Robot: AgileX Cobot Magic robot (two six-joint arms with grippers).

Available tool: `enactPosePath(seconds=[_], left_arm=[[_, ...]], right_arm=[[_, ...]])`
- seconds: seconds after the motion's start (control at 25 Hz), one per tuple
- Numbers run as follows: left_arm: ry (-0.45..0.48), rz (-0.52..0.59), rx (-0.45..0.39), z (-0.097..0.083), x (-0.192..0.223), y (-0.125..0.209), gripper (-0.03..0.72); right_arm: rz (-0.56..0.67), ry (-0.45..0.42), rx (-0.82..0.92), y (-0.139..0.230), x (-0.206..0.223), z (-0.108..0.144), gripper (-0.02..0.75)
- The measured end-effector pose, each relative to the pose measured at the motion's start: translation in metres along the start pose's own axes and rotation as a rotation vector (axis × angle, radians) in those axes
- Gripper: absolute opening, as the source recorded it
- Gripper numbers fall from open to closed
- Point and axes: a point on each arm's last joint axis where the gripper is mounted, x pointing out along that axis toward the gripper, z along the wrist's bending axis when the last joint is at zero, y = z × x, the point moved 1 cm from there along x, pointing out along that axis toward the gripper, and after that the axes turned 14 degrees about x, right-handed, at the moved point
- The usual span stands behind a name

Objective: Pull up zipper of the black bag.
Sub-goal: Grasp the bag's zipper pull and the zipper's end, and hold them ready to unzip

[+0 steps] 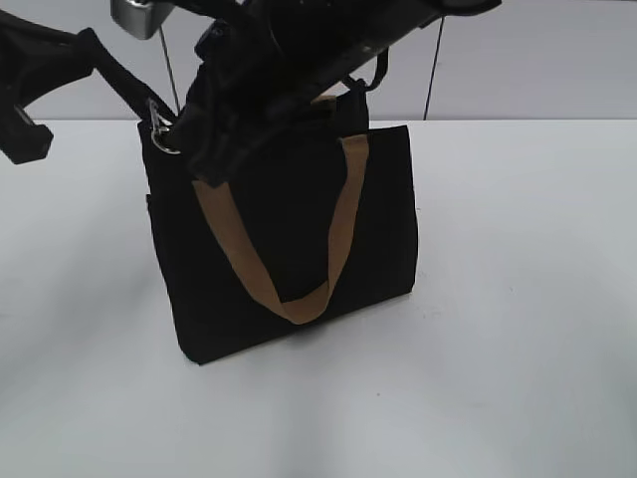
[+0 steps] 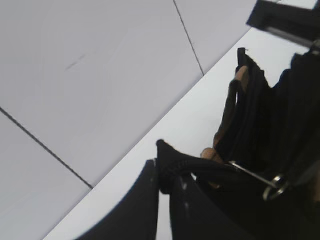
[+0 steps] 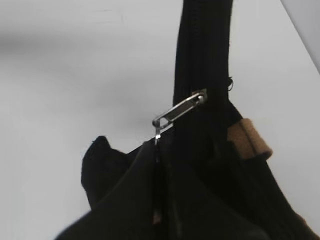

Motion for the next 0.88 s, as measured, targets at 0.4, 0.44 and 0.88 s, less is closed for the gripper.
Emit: enactPosePath(seconds=[0.4,0.44,0.88], left_arm=[[0.009,0.076,0.048,-0.007,0.000,0.013,0.025],[0.014,0.083,0.046,-0.009,0.000,0.015,0.025],[0.052,0.117,0.036,-0.026,-0.004,0.026,0.024]], right_arm=[[0.013,-0.006,0.186,0.002,-0.005,-0.006,-0.001],[0.013,0.002,0.221,0.003,-0.007,-0.010,-0.001],[0.018,0.034,0.380,0.012,-0.017,-0.036,-0.001]])
